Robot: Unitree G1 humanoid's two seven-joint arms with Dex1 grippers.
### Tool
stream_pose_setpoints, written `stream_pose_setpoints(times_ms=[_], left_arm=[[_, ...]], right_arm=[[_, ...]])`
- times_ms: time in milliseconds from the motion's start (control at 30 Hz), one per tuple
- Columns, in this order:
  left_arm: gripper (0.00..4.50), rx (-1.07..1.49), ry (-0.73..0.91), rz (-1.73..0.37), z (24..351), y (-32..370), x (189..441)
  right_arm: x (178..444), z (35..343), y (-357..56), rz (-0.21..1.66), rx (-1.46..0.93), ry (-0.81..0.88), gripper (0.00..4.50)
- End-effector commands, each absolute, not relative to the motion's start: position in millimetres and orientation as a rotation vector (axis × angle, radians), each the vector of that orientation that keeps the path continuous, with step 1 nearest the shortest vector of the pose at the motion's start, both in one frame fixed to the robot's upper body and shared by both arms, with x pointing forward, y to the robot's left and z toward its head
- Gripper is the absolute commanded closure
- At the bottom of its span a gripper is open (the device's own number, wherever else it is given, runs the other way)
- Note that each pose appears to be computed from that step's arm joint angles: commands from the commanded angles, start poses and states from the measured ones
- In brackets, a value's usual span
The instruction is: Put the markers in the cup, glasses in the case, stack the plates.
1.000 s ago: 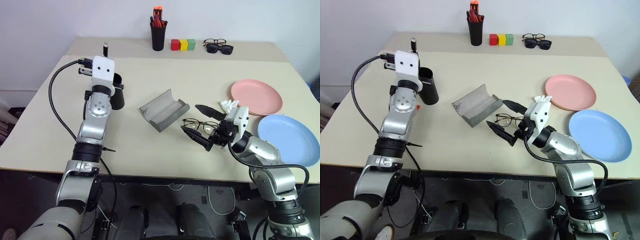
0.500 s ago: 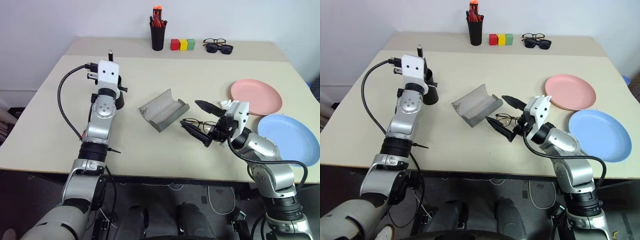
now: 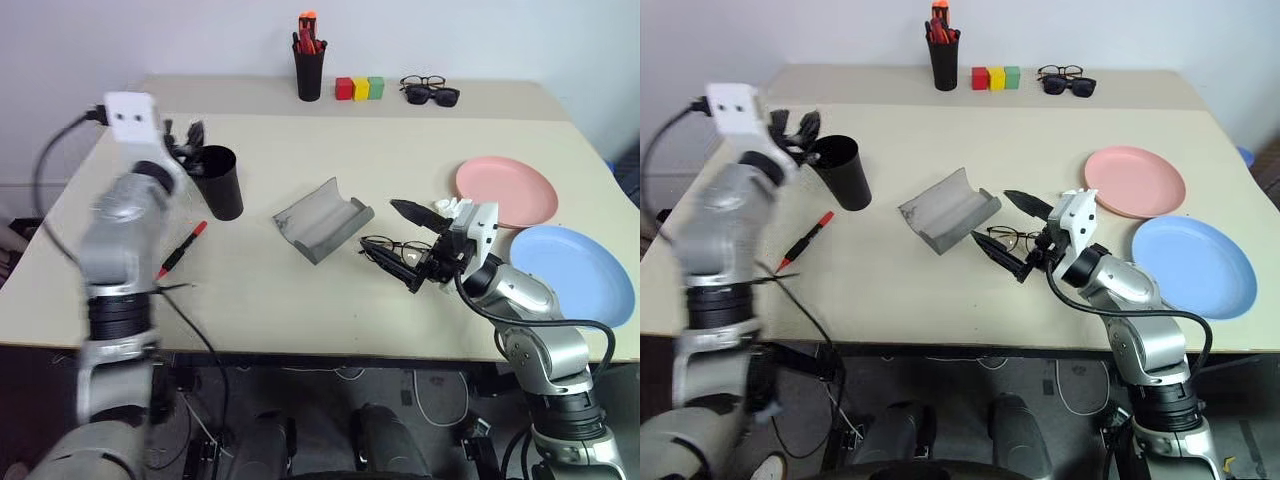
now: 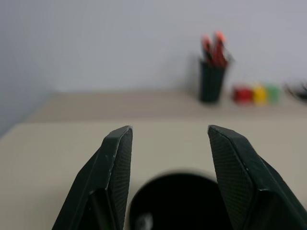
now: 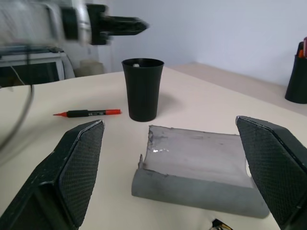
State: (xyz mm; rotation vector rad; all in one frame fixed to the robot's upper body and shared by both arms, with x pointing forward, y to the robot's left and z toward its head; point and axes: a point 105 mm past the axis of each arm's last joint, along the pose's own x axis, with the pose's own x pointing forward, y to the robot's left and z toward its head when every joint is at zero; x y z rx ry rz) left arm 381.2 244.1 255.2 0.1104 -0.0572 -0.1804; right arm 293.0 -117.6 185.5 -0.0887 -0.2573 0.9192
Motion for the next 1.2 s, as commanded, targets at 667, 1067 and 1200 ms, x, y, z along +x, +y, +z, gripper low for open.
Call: stream_pose_setpoints(times_ms=[667,1067,1200], left_arm=[[1.99,0.495,0.818,-0.496,159,261,381],[4.47,0.534,0.921,-0.375,144,277,381],[4.47,0.495,0.845,-0.404,153,266,384]], right_arm=[[289,177,-120,0.905,-0.082,-0.291,0.00],[285,175,-133,0.846,-0.095,-0.290,0.00],[288,172,-134,0.845,-0.095,-0.284,0.00]])
